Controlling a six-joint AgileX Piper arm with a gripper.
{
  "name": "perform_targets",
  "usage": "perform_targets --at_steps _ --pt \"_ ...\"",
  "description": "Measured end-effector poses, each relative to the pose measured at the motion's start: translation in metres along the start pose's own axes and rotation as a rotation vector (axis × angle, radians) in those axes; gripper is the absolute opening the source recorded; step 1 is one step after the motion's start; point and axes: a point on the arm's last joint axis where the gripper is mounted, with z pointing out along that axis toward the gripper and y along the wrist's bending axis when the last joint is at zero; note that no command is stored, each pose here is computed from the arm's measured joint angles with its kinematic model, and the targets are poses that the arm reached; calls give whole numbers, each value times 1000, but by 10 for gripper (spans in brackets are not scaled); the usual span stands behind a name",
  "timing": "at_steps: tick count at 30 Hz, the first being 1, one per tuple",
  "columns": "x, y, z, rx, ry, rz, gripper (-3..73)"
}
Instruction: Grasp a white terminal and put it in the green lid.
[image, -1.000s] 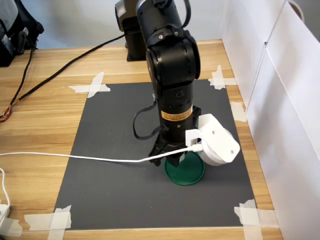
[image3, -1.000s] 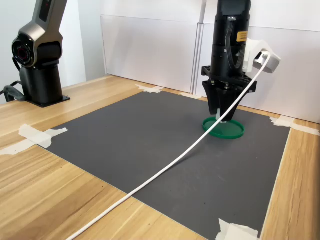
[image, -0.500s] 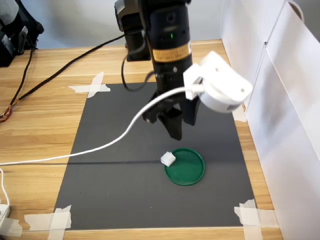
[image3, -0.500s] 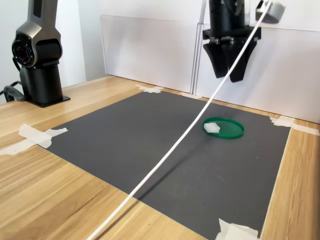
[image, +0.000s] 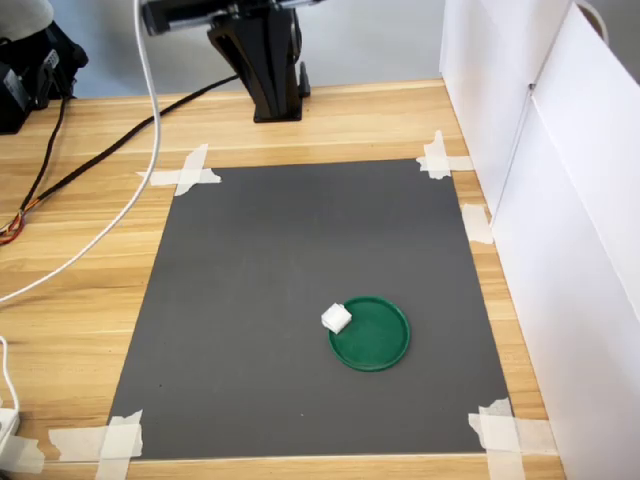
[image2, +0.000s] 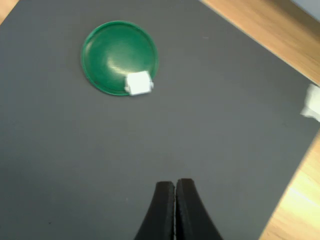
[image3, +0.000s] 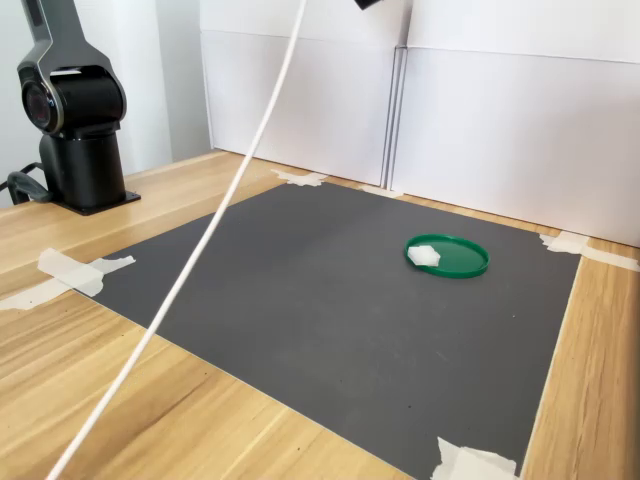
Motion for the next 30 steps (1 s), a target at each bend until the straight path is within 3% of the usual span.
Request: perform_targets --at_steps 7,10,14,25,30 --pt "61 35 -50 202 -301 166 -21" --pt "83 55 -56 231 -429 301 -21" --pt "114 75 -52 245 -477 401 -21" --pt "185 121 -41 353 -526 337 -22" --pt "213 137 -20 358 -529 340 -22"
